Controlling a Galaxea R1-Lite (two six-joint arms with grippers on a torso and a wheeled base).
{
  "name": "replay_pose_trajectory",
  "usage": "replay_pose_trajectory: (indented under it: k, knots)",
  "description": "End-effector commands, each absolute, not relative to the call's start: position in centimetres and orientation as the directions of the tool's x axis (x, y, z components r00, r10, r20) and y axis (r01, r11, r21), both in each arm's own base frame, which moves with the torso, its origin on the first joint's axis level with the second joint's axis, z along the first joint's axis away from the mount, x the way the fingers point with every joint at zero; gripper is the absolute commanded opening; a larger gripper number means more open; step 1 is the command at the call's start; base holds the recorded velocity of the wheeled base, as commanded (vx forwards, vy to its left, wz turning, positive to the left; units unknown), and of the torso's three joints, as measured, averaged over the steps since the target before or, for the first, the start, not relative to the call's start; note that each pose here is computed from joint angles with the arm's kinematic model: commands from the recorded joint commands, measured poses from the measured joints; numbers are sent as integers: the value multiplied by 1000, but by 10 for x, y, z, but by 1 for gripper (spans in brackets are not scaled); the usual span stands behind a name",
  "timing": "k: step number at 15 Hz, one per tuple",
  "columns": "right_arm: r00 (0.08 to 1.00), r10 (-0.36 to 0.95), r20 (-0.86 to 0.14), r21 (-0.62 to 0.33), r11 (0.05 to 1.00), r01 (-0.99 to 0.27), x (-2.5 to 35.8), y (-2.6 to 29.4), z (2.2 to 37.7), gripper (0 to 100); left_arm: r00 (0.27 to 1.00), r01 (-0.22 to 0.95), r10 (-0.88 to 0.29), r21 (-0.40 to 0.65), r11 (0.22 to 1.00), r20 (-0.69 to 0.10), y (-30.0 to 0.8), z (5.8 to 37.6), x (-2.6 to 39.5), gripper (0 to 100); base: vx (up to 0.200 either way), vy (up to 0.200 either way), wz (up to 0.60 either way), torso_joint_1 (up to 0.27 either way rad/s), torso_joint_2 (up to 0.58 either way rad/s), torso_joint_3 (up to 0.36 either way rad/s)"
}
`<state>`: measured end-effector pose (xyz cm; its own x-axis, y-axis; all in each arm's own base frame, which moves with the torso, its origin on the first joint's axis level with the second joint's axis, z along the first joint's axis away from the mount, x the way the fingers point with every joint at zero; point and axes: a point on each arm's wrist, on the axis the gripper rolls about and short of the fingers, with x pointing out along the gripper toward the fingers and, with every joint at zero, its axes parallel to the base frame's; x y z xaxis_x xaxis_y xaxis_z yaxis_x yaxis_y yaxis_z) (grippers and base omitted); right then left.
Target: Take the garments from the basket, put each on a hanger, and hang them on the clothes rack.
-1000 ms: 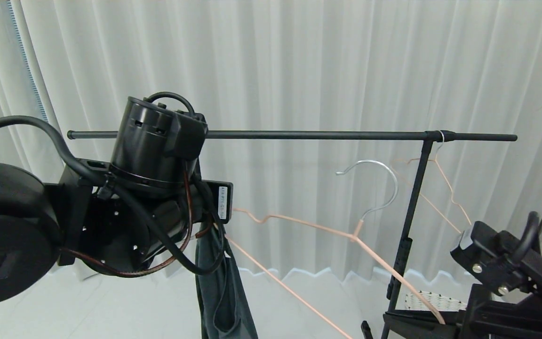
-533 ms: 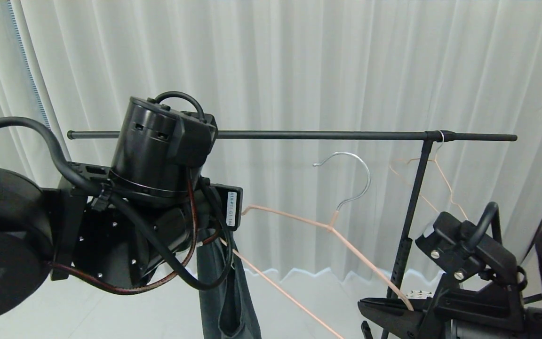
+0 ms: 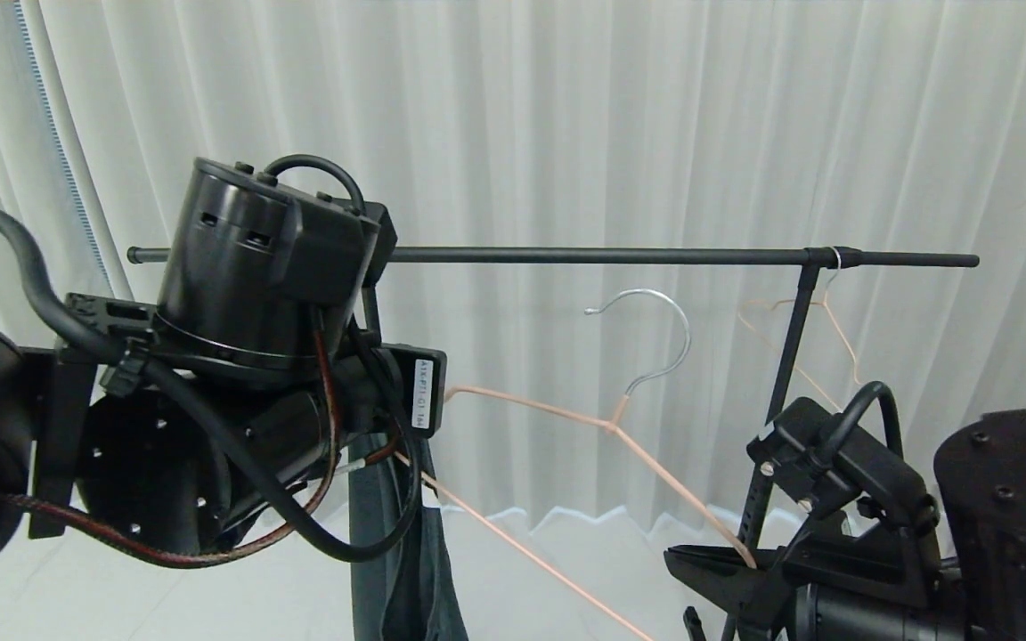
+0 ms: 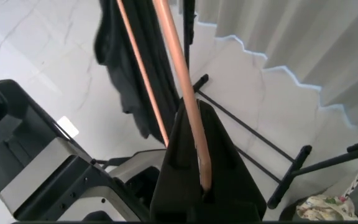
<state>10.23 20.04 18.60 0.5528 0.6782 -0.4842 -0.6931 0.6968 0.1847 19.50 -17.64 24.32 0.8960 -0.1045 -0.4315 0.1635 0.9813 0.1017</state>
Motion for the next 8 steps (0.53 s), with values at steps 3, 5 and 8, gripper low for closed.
replay_pose_trajectory:
  k: [3,5,8]
  knots:
    - [563,657,-502,173,713,-679,102,198,184,0,913,128,-88,77,989,-398,-168,256,197,0,0,0,0,0,0,0]
    - [603,625,-495,163,749,-642,106,187,190,0,925,22,27,124,992,-380,-163,253,204,0,0,0,0,0,0,0]
    - [629,626,-462,178,760,-626,112,187,202,0,924,32,20,131,991,-382,-169,252,204,0,0,0,0,0,0,0]
